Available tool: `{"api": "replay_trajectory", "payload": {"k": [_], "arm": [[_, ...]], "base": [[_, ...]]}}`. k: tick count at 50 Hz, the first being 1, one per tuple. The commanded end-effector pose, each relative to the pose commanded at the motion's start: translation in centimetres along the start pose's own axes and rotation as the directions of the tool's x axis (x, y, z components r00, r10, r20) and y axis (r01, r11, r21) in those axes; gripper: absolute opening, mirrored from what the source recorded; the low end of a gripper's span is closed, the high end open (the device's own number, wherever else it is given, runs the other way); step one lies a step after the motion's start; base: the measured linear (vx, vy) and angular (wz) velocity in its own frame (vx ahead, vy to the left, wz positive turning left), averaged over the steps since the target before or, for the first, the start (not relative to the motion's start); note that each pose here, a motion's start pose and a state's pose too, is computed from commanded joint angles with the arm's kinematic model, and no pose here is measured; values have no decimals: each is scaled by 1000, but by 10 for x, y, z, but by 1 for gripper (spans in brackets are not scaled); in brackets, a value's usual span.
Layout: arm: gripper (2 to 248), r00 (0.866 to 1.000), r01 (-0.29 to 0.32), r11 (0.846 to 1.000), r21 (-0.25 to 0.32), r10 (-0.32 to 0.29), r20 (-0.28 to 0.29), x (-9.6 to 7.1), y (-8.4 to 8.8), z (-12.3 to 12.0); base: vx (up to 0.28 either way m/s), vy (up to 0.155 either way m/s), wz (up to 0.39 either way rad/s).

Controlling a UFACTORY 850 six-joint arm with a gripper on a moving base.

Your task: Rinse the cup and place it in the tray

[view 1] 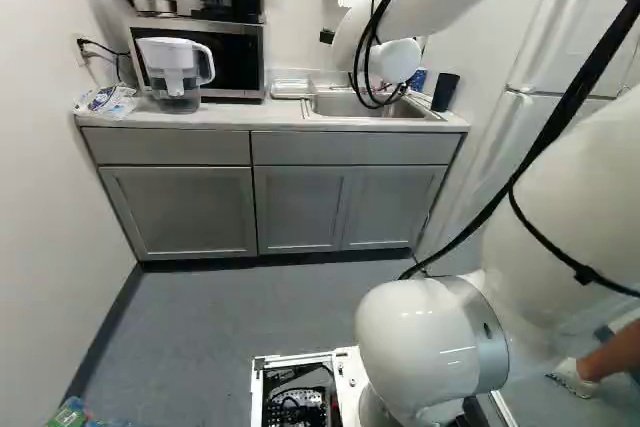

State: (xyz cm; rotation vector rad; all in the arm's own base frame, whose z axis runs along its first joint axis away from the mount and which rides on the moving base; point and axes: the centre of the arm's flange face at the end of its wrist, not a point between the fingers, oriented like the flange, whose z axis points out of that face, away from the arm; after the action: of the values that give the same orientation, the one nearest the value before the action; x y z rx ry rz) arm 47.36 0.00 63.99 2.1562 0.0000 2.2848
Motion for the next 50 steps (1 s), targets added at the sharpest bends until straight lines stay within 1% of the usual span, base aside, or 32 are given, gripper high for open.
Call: {"api": "replay_trajectory", "payload": {"k": [26, 50], "arm": [[247, 1000, 0, 1000, 0, 0, 24, 21, 0, 15], [247, 998, 0, 1000, 0, 0, 69, 39, 0, 18]], "base": [[0, 0, 0], [0, 0, 0]]}}
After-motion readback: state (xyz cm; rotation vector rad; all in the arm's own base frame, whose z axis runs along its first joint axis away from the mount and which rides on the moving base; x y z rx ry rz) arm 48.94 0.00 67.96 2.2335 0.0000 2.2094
